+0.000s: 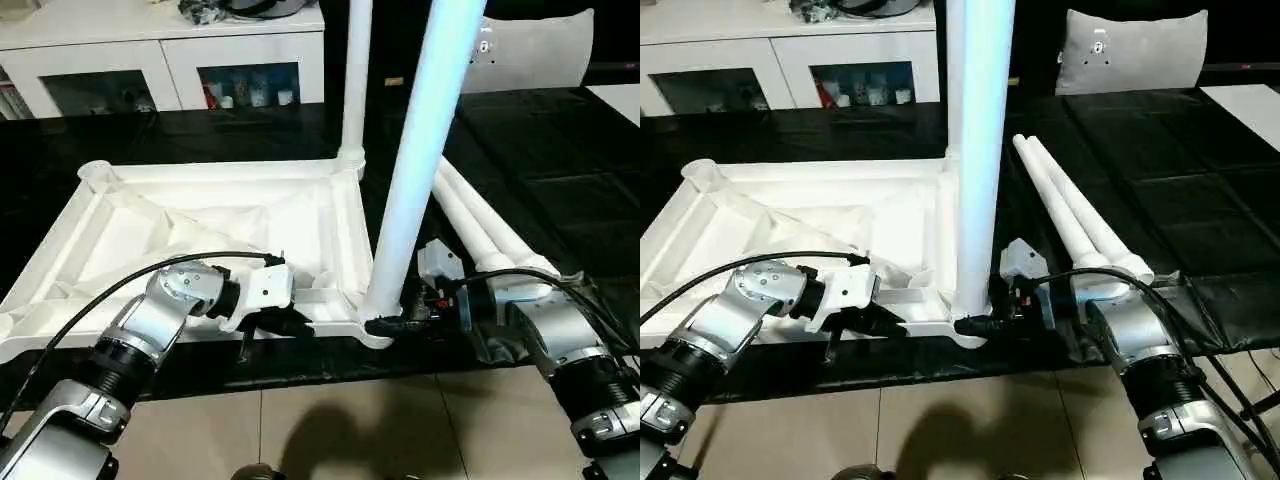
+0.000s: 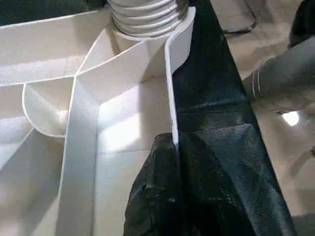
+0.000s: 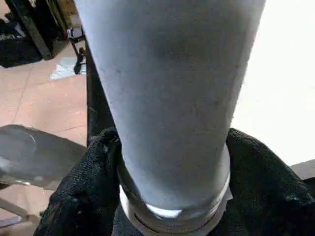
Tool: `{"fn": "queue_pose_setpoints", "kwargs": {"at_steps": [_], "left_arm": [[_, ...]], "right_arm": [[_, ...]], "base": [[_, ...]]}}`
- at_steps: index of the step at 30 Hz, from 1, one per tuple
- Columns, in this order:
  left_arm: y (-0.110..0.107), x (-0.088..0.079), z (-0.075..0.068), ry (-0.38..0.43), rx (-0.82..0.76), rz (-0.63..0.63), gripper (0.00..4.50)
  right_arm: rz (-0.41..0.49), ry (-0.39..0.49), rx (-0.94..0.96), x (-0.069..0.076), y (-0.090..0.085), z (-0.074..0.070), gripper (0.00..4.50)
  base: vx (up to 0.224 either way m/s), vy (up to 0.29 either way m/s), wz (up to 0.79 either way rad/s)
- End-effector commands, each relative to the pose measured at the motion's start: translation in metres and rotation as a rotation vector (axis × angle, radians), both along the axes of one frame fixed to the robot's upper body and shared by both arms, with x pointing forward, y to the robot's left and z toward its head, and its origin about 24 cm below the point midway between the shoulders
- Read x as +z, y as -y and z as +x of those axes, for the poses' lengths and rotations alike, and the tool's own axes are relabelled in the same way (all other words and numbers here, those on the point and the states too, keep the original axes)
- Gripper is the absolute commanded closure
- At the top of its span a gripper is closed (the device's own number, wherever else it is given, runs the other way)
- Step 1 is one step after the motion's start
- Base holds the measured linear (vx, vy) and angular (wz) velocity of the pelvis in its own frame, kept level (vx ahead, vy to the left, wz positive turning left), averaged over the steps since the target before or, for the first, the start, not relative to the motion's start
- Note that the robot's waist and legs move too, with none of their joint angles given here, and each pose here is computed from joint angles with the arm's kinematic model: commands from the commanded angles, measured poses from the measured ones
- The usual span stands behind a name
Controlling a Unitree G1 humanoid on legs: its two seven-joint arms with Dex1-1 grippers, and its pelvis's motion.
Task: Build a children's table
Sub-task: Rotate leg to tighten
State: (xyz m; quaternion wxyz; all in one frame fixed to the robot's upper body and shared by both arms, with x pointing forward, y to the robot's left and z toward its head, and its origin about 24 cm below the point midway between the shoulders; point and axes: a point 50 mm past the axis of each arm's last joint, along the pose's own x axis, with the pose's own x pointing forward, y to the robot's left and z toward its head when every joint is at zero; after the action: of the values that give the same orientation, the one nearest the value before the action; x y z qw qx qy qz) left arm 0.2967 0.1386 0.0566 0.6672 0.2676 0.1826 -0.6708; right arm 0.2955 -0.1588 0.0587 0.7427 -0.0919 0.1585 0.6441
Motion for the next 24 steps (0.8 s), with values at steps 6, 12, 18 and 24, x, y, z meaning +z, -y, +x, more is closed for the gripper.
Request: {"fn": "queue_pose_setpoints", "kwargs": {"at_steps": [6, 12, 18, 24], "left_arm": [[0.015, -0.007, -0.01, -0.096, 0.135, -0.09, 4.5], [0.037, -0.004, 0.003, -0.058, 0.393, -0.174, 4.5], [0.064, 0.007, 0.015, 0.005, 0.633, -0.261, 4.5], [0.063, 0.007, 0.017, 0.056, 0.632, -0.229, 4.5]], "right_arm": [[0.053, -0.099, -0.228, -0.021, -0.026, 0.006, 1.78], [0.114, -0.116, -0.584, -0.025, -0.059, 0.033, 1.8], [0.112, -0.064, -0.908, -0.027, -0.071, 0.053, 1.24], [0.209, -0.039, -0.841, -0.02, -0.059, 0.049, 0.67]], "base": [[0.0, 0.0, 0.0], [0.0, 0.0, 0.0], [0.0, 0.0, 0.0], [0.0, 0.0, 0.0]]}}
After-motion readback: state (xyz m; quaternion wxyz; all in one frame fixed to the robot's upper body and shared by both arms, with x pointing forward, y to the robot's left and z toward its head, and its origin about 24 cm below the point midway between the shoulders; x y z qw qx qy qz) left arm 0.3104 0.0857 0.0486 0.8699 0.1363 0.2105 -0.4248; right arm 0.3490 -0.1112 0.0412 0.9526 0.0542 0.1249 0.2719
